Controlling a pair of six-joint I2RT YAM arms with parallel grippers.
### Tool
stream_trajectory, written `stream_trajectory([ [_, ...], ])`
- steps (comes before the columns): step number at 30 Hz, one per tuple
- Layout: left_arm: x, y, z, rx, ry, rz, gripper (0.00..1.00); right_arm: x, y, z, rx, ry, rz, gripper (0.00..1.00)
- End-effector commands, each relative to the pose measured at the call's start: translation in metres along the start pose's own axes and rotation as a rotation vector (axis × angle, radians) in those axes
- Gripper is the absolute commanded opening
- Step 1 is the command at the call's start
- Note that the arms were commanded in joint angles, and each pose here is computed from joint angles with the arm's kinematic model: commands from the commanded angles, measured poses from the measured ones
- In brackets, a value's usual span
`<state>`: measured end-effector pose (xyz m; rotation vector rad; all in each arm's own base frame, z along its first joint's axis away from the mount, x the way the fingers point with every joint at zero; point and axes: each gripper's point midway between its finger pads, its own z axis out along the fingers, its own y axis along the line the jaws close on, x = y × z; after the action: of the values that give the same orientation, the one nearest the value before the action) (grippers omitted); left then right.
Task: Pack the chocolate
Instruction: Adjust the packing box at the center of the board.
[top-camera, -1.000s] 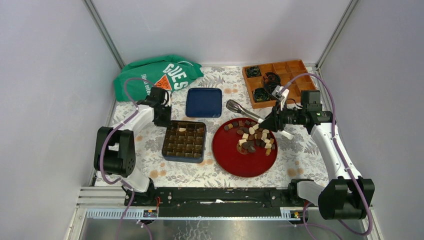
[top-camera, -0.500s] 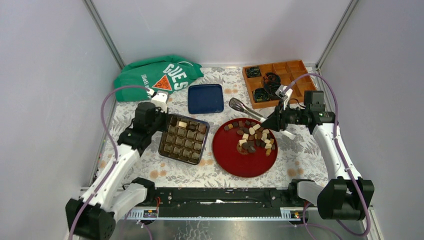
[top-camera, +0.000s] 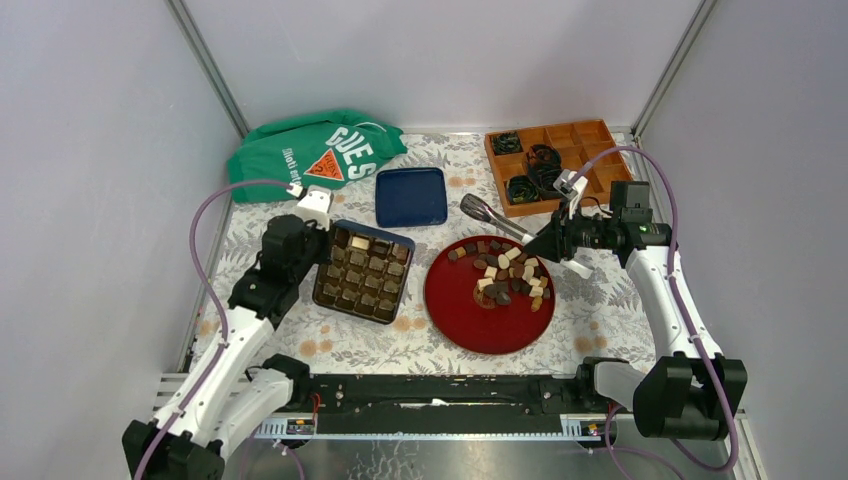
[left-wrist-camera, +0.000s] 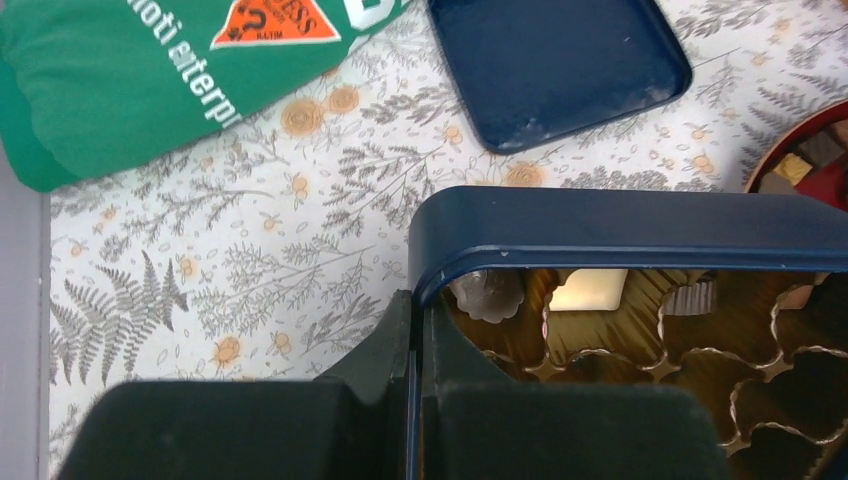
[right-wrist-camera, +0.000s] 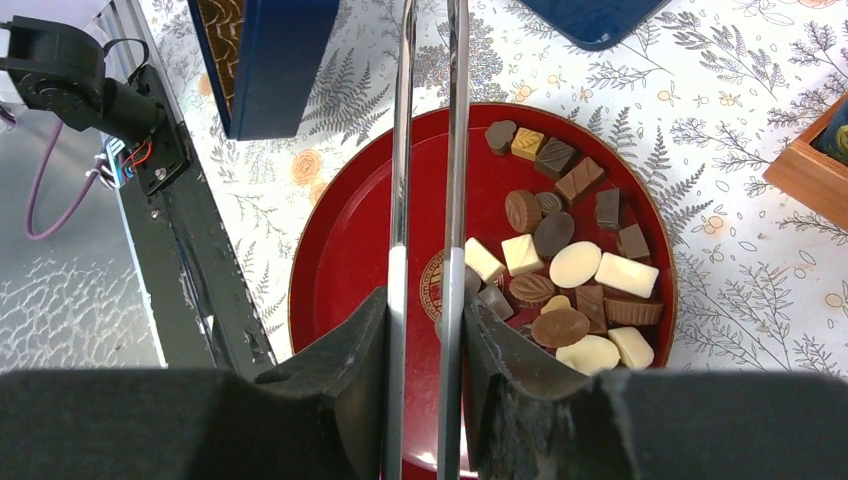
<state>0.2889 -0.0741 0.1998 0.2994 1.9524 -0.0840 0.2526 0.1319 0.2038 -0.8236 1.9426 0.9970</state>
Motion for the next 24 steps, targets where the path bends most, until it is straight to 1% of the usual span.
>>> stream_trajectory([
  [1,-0.011,0.012,0.010,-0.089,0.025,-0.079,0.00,-0.011,0.004,-0.002,-0.028,-0.041,-0.038,0.35],
  [4,0.021,0.014,0.025,-0.116,0.225,-0.128,0.00,-0.010,0.003,-0.001,-0.028,-0.040,-0.035,0.35],
  [6,0.040,0.016,0.034,-0.113,0.330,-0.181,0.00,-0.010,0.003,-0.002,-0.027,-0.040,-0.033,0.35],
  [11,0.070,0.022,0.053,-0.087,0.476,-0.299,0.00,-0.010,0.003,-0.002,-0.023,-0.040,-0.038,0.35],
  [16,0.098,0.010,0.068,-0.011,0.609,-0.378,0.00,-0.009,0.002,-0.002,-0.023,-0.037,-0.035,0.35],
  [19,0.111,0.005,0.075,0.014,0.666,-0.412,0.00,-0.008,0.002,-0.002,-0.023,-0.035,-0.036,0.35],
  [20,0.115,0.004,0.076,0.017,0.682,-0.420,0.04,-0.007,0.002,-0.002,-0.022,-0.032,-0.036,0.35],
  [22,0.119,0.005,0.078,0.014,0.706,-0.428,0.14,-0.005,0.000,-0.002,-0.013,-0.021,-0.043,0.35],
  [24,0.120,0.008,0.079,0.003,0.710,-0.429,0.22,0.000,-0.006,-0.004,0.020,0.010,-0.065,0.35],
])
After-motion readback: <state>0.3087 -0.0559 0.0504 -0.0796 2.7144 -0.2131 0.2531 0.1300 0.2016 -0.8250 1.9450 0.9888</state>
